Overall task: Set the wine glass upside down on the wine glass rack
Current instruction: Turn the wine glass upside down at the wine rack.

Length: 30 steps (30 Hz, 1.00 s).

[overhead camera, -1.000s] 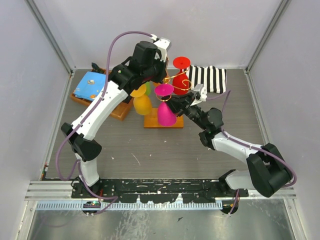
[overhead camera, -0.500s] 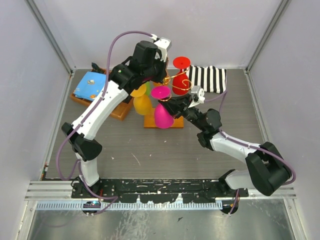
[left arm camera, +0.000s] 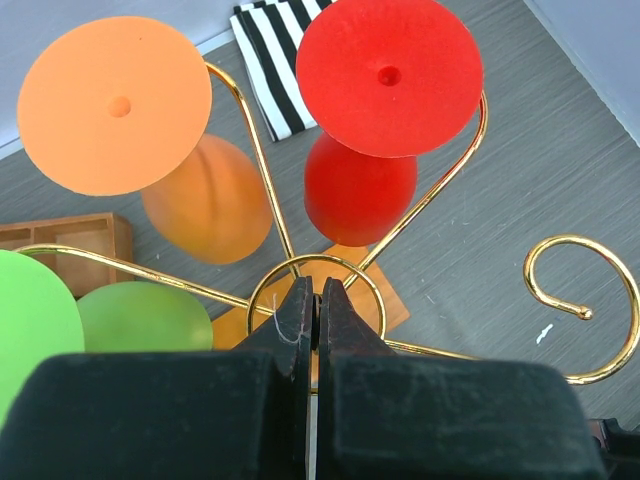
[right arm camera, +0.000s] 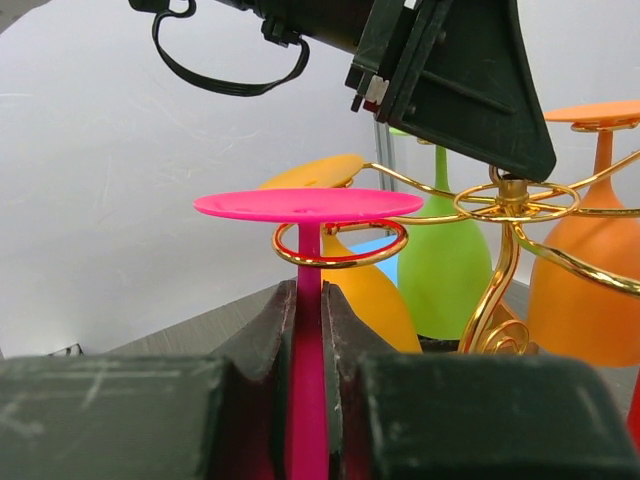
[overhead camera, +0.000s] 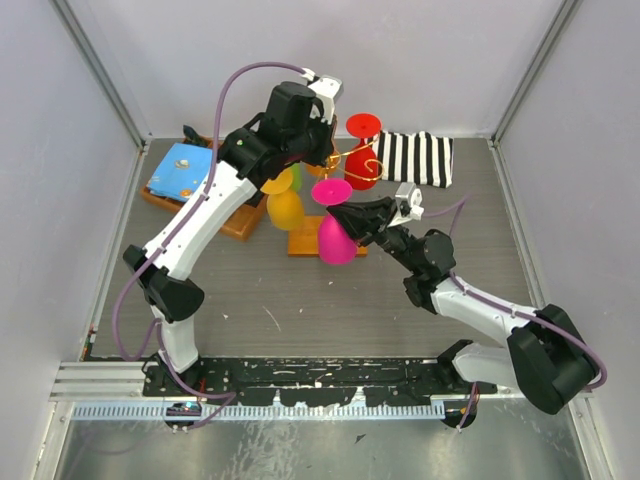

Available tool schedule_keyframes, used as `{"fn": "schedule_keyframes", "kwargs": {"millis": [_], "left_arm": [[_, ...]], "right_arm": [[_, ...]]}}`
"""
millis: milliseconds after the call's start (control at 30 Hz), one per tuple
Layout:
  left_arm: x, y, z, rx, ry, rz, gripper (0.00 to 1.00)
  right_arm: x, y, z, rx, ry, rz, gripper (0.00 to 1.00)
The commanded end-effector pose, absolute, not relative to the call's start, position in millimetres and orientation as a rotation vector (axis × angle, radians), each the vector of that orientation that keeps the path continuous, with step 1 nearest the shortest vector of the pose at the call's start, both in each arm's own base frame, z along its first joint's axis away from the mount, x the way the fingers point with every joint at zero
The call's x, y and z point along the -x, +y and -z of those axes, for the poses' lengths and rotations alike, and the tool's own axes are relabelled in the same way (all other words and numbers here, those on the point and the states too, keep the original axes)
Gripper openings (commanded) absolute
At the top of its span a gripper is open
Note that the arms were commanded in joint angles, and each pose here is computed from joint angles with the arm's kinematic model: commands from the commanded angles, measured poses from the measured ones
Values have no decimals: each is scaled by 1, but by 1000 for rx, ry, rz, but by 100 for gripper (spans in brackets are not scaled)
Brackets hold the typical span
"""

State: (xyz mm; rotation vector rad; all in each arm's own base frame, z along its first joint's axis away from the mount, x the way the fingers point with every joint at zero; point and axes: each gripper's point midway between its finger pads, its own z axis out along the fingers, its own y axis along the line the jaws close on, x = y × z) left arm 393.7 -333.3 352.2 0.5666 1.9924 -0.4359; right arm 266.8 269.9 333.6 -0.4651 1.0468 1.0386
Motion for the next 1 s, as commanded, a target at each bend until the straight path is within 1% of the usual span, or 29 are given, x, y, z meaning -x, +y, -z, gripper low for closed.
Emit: {"fn": "schedule_keyframes", "kwargs": {"millis": [0, 333, 400, 533, 567, 633, 700, 767, 867, 967], "left_arm": [[-398, -331, -351, -571, 1995, 424, 0], [-397, -332, -351, -571, 1996, 431, 0], [-397, -332, -351, -571, 1996, 434, 0], [-396, -333, -350, -572, 1998, 439, 0], [-397, -333, -349, -572, 2000, 441, 0], [-397, -334, -349, -571, 2000, 443, 4], [-396, -335, -349, -574, 2001, 447, 7], [-396, -336, -349, -574, 1999, 454, 8], [-395, -338, -350, -573, 1998, 469, 9], [-394, -339, -353, -572, 1990, 479, 15]], "right_arm": [[-258, 260, -357, 444, 961, -1015, 1], [-286, 260, -337, 392, 1111, -935, 1], [-289, 262, -331, 399, 1131, -931, 3], [-289, 262, -323, 404, 1135, -927, 14], [-288, 262, -322, 405, 1133, -925, 20], [-288, 260, -321, 403, 1129, -920, 29], [-287, 259, -323, 402, 1122, -913, 34], [-286, 257, -324, 398, 1118, -907, 38], [-284, 254, -327, 396, 1112, -899, 40], [-281, 252, -329, 405, 1114, -892, 42]]}}
